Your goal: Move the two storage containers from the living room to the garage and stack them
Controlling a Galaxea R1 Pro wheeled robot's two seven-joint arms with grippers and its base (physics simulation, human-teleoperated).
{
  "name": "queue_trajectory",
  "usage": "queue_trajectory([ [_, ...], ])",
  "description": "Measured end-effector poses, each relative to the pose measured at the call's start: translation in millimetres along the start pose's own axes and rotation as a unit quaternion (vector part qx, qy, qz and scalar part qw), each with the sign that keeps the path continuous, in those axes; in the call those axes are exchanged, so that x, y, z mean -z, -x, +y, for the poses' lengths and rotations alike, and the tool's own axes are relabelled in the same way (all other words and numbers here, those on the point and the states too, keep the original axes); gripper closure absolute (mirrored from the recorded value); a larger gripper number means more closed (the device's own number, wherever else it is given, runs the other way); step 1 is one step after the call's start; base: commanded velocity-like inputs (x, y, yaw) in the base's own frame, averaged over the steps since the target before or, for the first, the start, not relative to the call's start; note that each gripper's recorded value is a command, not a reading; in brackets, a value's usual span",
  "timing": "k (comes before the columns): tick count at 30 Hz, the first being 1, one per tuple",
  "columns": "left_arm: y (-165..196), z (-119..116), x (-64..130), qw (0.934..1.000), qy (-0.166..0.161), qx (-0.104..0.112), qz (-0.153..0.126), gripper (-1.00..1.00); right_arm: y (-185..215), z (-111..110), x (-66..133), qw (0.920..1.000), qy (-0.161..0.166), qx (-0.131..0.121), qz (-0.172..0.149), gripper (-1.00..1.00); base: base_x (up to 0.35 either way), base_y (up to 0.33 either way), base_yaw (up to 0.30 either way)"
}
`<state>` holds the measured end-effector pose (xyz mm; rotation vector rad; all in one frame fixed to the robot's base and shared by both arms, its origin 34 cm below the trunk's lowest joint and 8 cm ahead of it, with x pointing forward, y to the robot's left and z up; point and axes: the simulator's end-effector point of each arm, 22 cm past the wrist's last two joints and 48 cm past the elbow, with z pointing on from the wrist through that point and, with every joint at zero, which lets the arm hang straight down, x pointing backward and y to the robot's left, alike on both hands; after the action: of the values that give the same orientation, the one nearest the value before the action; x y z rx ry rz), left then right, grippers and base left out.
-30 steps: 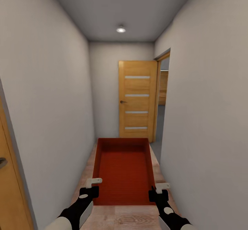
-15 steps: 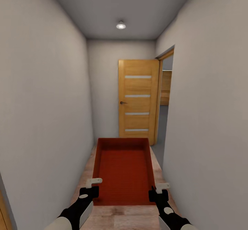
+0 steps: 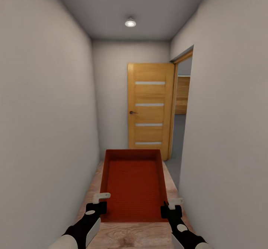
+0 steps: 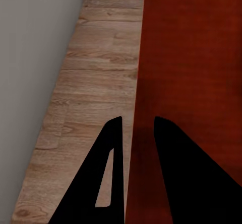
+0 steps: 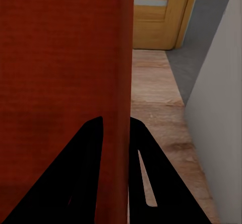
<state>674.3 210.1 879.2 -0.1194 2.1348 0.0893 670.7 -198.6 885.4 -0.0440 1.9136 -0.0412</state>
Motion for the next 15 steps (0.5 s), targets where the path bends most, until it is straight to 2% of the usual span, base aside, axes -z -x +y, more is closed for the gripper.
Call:
queue_trajectory([
  [15, 0.0, 0.0, 0.0, 1.0000, 0.000, 0.000, 0.000, 1.00, -0.1, 0.0, 0.0, 1.0000, 0.000, 0.000, 0.000, 1.00, 0.322, 0.000, 0.000],
])
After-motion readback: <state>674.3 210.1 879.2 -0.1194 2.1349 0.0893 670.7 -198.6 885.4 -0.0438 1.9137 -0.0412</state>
